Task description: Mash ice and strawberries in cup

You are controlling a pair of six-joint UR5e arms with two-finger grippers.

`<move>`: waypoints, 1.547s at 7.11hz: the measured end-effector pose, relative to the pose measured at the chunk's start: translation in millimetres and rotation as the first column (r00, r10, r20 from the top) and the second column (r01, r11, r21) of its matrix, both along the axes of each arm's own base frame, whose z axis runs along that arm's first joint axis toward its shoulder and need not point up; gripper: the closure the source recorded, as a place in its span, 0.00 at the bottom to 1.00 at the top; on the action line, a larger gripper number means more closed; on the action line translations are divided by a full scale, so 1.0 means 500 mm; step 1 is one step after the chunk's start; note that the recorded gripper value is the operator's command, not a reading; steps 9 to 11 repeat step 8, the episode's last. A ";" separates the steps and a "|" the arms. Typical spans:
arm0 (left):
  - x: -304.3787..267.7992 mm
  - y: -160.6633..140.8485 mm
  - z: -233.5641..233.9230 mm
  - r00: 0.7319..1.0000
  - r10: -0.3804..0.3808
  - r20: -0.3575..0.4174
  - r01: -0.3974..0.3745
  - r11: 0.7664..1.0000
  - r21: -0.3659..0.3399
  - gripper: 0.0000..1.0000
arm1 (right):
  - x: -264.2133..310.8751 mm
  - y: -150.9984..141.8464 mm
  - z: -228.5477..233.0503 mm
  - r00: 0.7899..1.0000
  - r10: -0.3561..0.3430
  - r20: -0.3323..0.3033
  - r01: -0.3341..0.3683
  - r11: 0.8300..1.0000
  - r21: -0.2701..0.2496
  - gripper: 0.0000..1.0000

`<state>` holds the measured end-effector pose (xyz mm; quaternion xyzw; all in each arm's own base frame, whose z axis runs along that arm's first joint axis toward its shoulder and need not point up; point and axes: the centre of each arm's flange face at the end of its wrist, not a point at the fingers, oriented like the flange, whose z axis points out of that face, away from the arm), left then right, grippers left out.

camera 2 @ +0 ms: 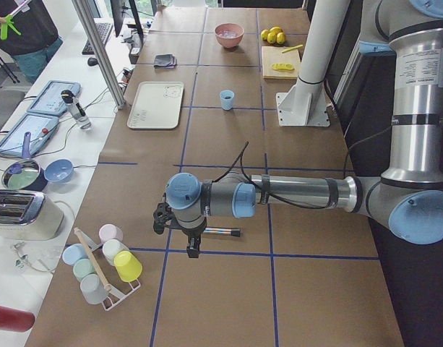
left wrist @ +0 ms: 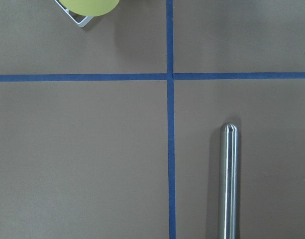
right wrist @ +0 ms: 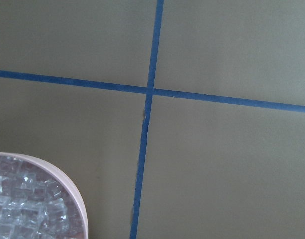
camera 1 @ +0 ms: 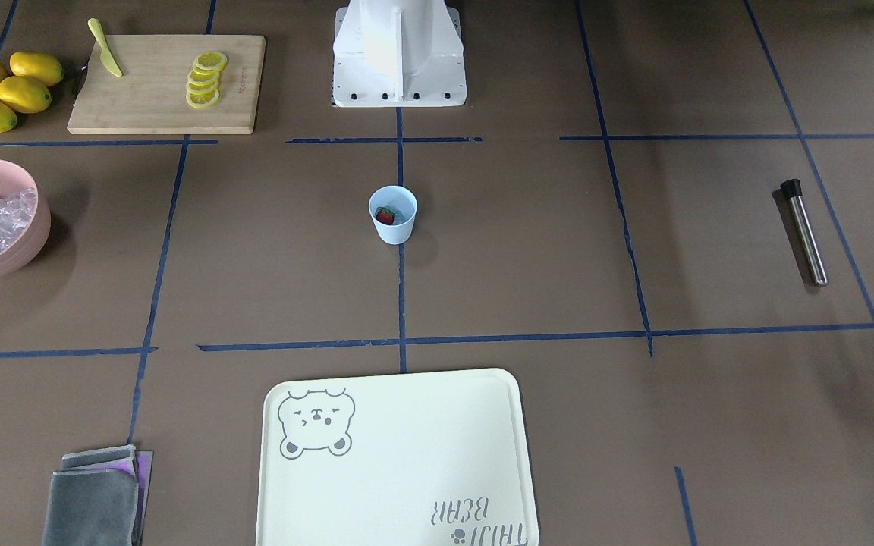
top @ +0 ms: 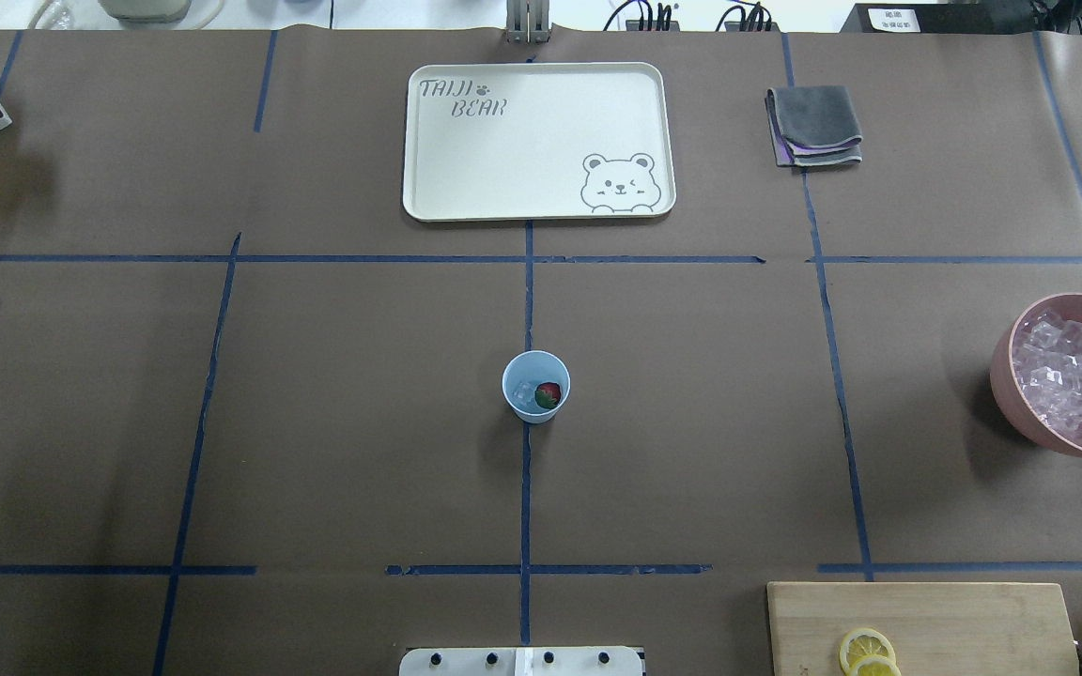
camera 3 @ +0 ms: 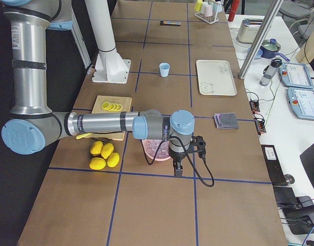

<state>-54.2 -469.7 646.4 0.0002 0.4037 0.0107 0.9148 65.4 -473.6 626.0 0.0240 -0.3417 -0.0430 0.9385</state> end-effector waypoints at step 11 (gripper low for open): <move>0.001 0.010 0.015 1.000 0.001 0.000 -0.001 1.000 -0.017 0.00 | 0.000 0.002 0.016 1.000 0.004 0.000 -0.004 1.000 -0.020 0.01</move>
